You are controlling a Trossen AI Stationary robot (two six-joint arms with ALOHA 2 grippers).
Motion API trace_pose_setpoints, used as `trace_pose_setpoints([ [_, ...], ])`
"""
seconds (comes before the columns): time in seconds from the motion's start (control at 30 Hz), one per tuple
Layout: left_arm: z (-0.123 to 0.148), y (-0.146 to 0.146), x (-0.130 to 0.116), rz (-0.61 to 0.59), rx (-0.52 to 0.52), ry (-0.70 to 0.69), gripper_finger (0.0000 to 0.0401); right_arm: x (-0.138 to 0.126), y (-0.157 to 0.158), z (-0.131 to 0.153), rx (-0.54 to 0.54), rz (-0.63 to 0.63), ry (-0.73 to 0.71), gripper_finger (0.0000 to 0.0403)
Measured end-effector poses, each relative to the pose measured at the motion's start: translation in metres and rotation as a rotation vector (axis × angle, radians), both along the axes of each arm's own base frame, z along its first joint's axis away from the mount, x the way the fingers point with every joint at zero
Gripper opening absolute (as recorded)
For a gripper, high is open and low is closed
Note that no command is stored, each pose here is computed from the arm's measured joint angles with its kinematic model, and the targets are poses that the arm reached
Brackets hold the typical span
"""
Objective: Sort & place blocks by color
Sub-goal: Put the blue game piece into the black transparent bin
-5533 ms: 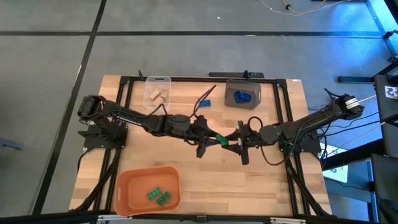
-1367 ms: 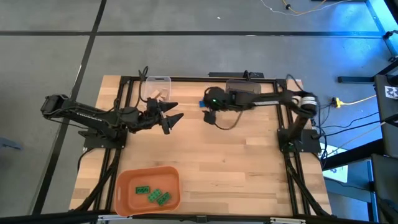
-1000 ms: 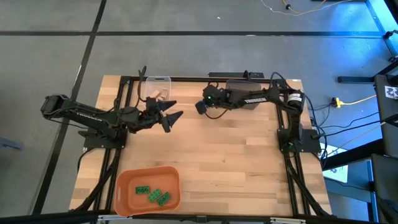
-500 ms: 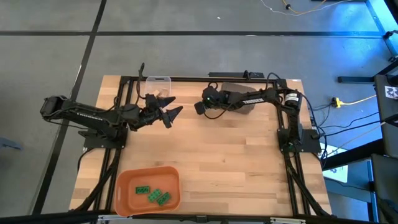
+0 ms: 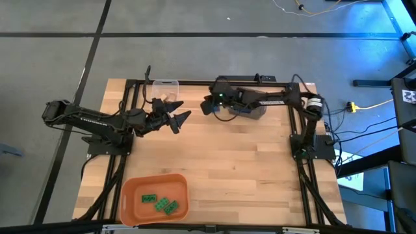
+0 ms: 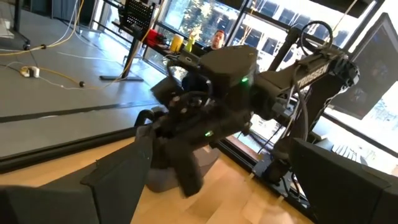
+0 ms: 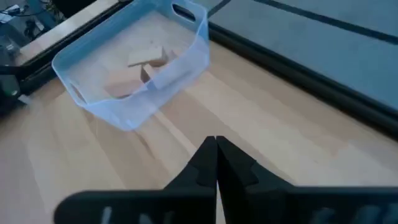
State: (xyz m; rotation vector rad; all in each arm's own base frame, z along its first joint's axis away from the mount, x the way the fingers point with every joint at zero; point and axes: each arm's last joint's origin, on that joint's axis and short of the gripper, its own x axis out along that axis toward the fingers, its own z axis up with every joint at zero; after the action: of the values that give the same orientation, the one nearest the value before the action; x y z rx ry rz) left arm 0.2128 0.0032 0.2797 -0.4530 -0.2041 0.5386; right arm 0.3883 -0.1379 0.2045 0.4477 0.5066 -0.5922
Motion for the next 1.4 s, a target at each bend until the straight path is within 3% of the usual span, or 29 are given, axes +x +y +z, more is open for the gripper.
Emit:
trace_pose_setpoints([
  [0.1, 0.000, 0.000, 0.000, 0.000, 0.000, 0.000, 0.0369, 0.019, 0.004, -0.016, 0.035, 0.005, 0.083, 0.0000],
  [0.37, 0.001, 0.000, 0.000, 0.000, 0.000, -0.007, 0.0369, 0.045, 0.004, -0.049, 0.062, -0.225, 0.345, 0.0000],
  [0.67, 0.004, 0.000, 0.000, 0.001, -0.004, -0.045, 0.0369, 0.044, 0.006, -0.065, 0.046, -0.183, 0.457, 0.0000],
  [0.8, 0.005, 0.000, -0.001, 0.002, -0.004, -0.054, 0.0369, 0.047, 0.015, -0.065, 0.056, -0.108, 0.461, 0.0000],
  [1.07, 0.005, 0.000, -0.001, 0.002, -0.004, -0.061, 0.0369, 0.049, 0.038, -0.065, -0.008, 0.163, 0.567, 0.0000],
  [1.27, 0.006, 0.000, -0.001, 0.005, -0.004, -0.062, 0.0369, 0.050, 0.088, -0.067, 0.017, 0.425, 0.650, 0.0000],
  [1.4, 0.006, 0.000, -0.001, 0.009, -0.005, -0.062, 0.0369, 0.033, 0.130, -0.066, 0.011, 0.571, 0.776, 0.0000],
])
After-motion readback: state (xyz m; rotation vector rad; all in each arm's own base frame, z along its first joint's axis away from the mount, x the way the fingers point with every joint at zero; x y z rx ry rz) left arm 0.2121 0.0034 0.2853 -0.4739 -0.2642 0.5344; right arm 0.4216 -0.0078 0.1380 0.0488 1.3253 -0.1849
